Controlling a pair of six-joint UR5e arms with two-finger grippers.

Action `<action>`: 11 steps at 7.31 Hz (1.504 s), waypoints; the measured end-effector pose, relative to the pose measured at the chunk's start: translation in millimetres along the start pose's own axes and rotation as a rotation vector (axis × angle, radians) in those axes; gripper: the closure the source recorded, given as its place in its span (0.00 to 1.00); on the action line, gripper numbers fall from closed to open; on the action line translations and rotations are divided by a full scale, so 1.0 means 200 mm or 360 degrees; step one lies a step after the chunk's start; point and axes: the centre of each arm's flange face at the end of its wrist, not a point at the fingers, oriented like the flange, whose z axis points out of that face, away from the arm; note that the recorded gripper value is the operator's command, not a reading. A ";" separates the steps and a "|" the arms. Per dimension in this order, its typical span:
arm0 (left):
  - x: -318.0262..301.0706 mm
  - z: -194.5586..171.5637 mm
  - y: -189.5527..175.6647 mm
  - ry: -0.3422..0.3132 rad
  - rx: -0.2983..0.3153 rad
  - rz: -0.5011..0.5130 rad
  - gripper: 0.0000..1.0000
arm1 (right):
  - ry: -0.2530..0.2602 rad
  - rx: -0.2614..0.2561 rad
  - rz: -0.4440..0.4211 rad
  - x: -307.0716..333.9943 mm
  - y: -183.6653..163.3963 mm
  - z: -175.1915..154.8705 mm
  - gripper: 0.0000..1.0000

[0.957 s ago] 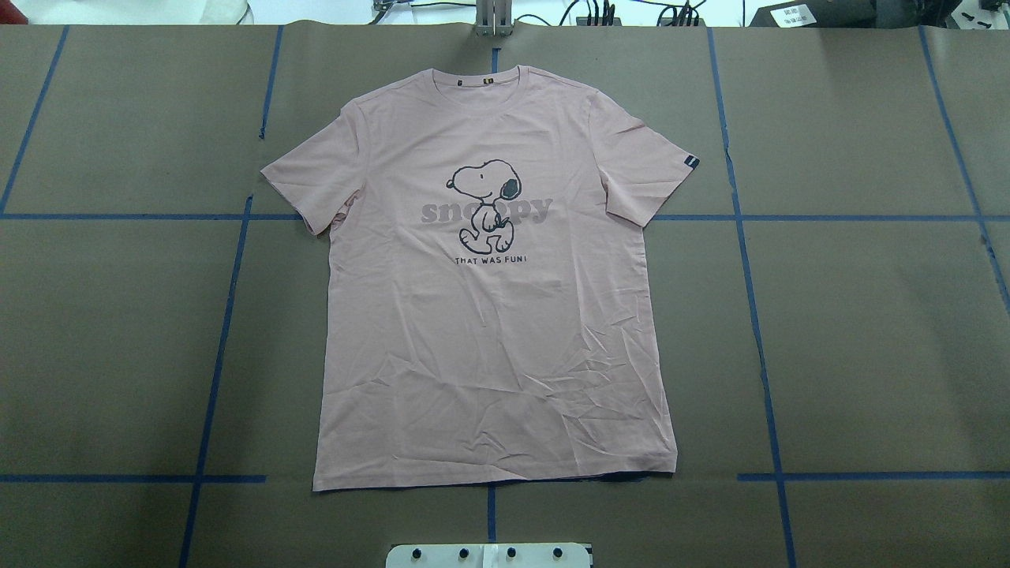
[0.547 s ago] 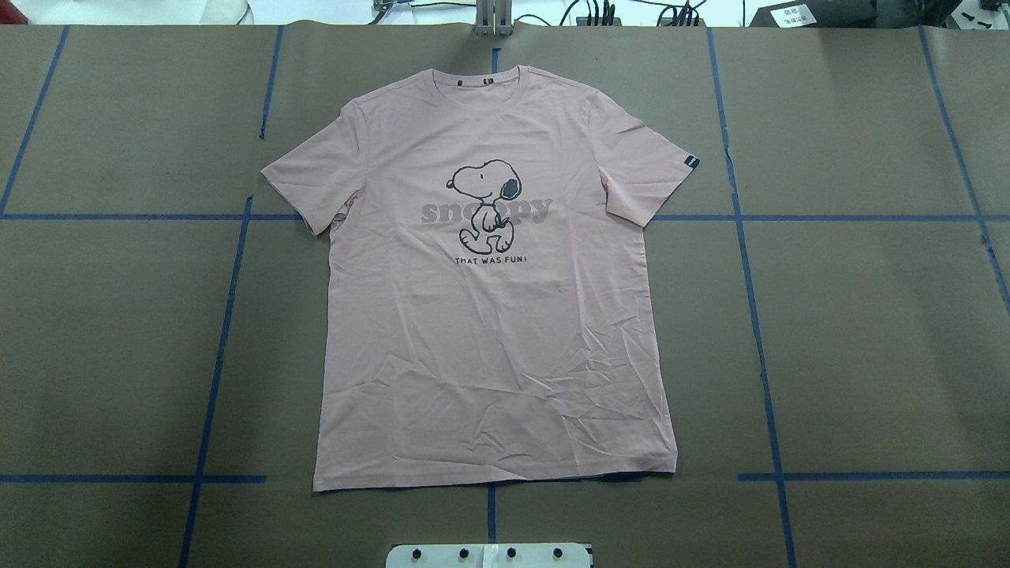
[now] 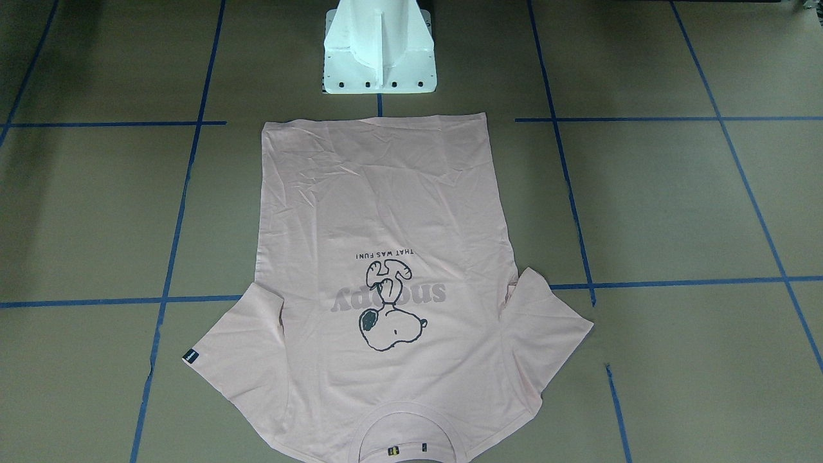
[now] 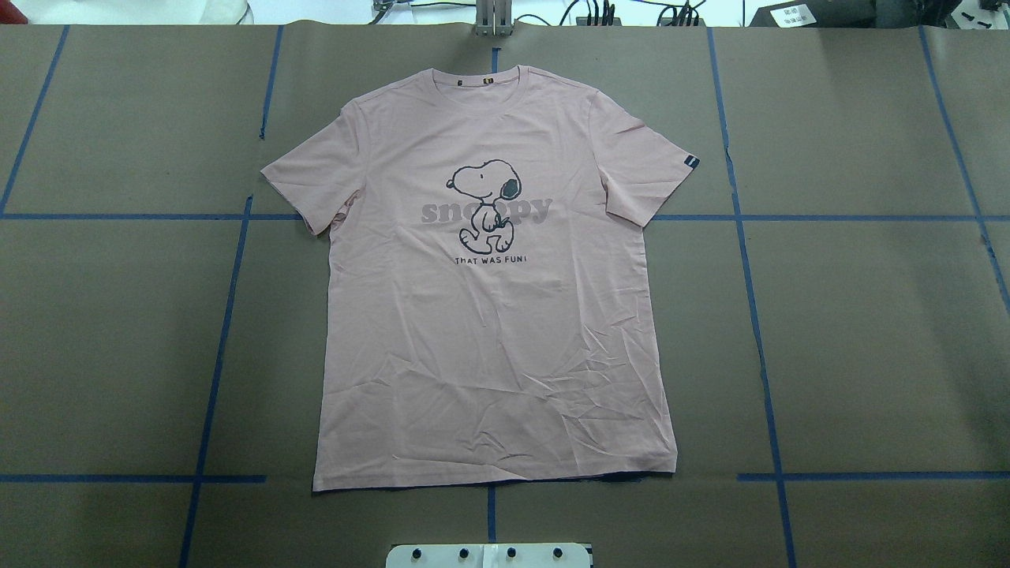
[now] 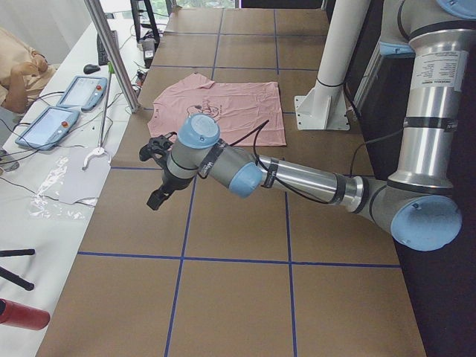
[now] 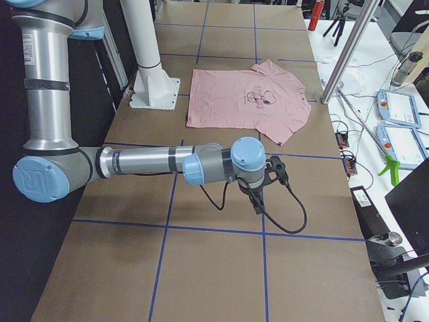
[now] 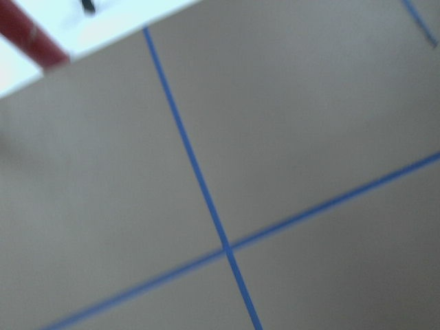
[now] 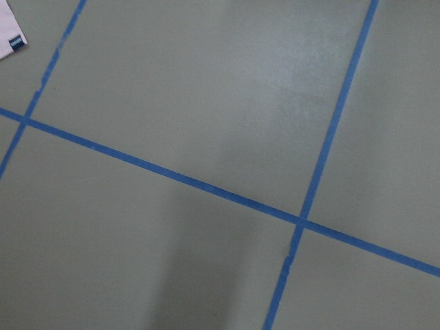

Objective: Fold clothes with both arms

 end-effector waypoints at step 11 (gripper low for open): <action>0.33 0.28 -0.09 0.0180 0.0149 0.0084 0.00 | 0.0144 0.0391 0.0466 -1.51 -0.97 1.38 0.23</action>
